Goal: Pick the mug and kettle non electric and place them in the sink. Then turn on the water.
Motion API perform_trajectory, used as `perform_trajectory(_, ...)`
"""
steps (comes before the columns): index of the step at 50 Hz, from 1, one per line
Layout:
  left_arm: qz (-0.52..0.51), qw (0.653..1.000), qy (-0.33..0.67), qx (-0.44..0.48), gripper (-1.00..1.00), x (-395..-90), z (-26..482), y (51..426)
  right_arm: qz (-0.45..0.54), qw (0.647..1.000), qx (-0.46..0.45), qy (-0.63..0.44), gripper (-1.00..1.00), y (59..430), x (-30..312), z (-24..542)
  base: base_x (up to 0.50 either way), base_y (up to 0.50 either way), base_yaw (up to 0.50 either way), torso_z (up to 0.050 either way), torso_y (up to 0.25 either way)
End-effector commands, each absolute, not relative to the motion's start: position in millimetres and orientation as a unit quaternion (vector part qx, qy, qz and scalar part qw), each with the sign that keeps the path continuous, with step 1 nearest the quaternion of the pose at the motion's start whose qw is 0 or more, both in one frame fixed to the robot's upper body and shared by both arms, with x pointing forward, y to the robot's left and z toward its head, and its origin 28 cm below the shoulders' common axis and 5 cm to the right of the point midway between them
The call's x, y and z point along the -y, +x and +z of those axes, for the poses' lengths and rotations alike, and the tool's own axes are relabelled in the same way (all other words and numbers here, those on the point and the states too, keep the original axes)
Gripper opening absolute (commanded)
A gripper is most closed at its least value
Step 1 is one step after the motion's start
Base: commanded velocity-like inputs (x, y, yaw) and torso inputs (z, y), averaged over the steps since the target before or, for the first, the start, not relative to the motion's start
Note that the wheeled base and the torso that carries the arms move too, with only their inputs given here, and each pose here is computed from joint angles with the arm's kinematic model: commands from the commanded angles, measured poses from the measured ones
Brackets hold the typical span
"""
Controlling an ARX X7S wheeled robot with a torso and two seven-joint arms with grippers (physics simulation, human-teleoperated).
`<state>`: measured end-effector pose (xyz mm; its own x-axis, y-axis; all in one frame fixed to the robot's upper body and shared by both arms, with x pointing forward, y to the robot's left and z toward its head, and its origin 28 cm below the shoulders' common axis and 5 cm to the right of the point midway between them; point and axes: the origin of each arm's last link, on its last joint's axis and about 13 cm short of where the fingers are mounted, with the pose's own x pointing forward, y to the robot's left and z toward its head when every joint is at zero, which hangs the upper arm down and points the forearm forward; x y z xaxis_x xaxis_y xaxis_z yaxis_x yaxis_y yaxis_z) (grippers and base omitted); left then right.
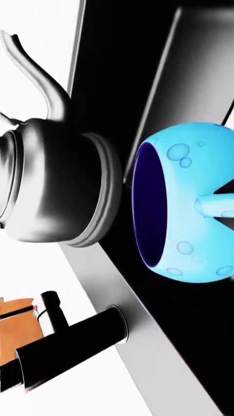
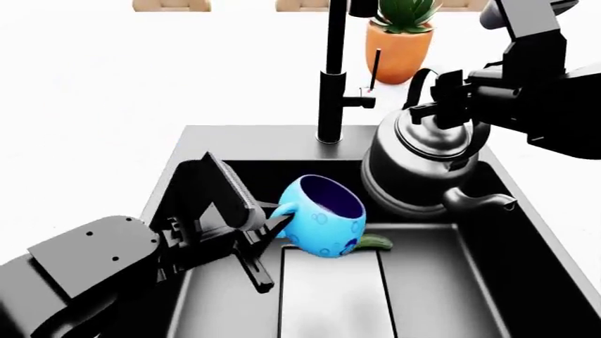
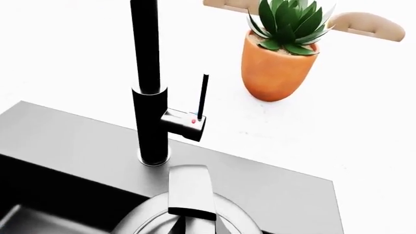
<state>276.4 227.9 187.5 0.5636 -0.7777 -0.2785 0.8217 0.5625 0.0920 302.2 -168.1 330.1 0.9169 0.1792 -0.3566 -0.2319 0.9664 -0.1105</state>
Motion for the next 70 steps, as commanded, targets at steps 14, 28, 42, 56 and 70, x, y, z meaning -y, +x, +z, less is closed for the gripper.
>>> perform_trajectory(14, -0.512, 0.844, 0.103, -0.124, -1.00, -200, 176, 287, 0.093, 0.980, -0.161, -0.075, -1.00, 299, 171, 336, 0.00, 0.00, 0.00, 0.001, 0.001)
perform_trajectory(28, -0.555, 0.816, 0.089, -0.134, -1.00, -174, 167, 293, 0.089, 0.980, -0.161, -0.075, -1.00, 298, 172, 339, 0.00, 0.00, 0.00, 0.000, 0.001)
perform_trajectory(42, -0.579, 0.796, 0.091, -0.153, -1.00, -158, 155, 293, 0.085, 0.981, -0.160, -0.074, -1.00, 296, 173, 340, 0.00, 0.00, 0.00, 0.001, 0.001)
perform_trajectory(56, -0.584, 0.791, 0.085, -0.162, -1.00, -141, 144, 297, 0.083, 0.981, -0.161, -0.073, -1.00, 294, 175, 339, 0.00, 0.00, 0.00, 0.000, 0.001)
perform_trajectory(70, -0.577, 0.790, 0.099, -0.179, -1.00, -135, 126, 306, 0.079, 0.981, -0.162, -0.071, -1.00, 295, 177, 336, 0.00, 0.00, 0.00, 0.000, 0.000)
